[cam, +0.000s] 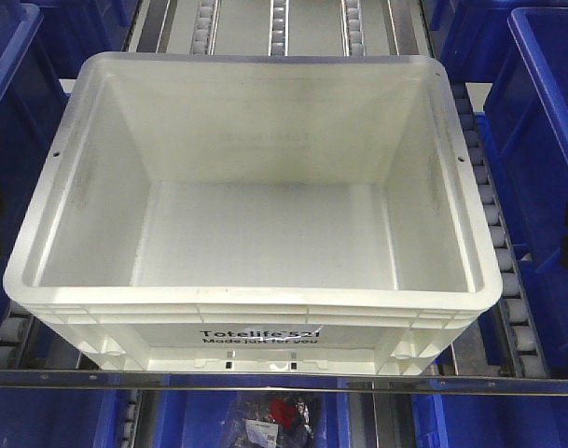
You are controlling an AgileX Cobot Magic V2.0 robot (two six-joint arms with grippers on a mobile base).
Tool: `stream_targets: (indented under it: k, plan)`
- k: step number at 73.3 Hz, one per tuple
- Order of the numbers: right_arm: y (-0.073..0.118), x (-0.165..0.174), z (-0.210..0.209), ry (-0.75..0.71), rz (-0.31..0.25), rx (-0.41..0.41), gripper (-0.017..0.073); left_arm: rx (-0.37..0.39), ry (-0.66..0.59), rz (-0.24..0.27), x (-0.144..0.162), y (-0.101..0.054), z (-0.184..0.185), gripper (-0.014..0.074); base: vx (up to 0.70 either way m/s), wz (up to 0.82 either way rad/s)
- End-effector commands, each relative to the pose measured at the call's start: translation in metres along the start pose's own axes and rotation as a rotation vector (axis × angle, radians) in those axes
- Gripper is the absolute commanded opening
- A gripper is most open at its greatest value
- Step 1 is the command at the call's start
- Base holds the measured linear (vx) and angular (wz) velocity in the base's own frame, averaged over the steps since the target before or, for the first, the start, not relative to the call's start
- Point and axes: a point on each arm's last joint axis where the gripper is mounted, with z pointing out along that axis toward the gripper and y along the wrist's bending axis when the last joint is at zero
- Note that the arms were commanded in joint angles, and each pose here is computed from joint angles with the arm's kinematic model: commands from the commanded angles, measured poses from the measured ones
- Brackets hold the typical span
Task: Move bin from left to right shelf
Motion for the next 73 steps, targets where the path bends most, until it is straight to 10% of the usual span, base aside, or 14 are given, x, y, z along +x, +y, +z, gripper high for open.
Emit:
stream_targets:
  k: [1,25,56,73]
  plan:
    - [0.0009,-0.0148,-0.0049,-0.095,-0.002,-0.004,-0.0008,0.015,-0.113,-0.020,-0.0163,-0.0030,-0.0074,-0.0006,0.00,0.00]
    - [0.0042,-0.0148,-0.0050,-0.094,0.036,-0.041,0.0094,0.015,-0.112,-0.019,-0.0162,-0.0030,-0.0074,0.0085,0.00,0.00]
    - [0.0043,-0.0143,-0.0049,-0.088,0.039,-0.043,0.0705,0.015,-0.109,-0.019,-0.0159,-0.0030,-0.0074,0.0533,0.00,0.00]
    - [0.0043,-0.0156,-0.0050,-0.103,0.040,-0.043,0.0712,0.014,-0.119,-0.019,-0.0168,-0.0029,-0.0075,0.0542,0.00,0.00]
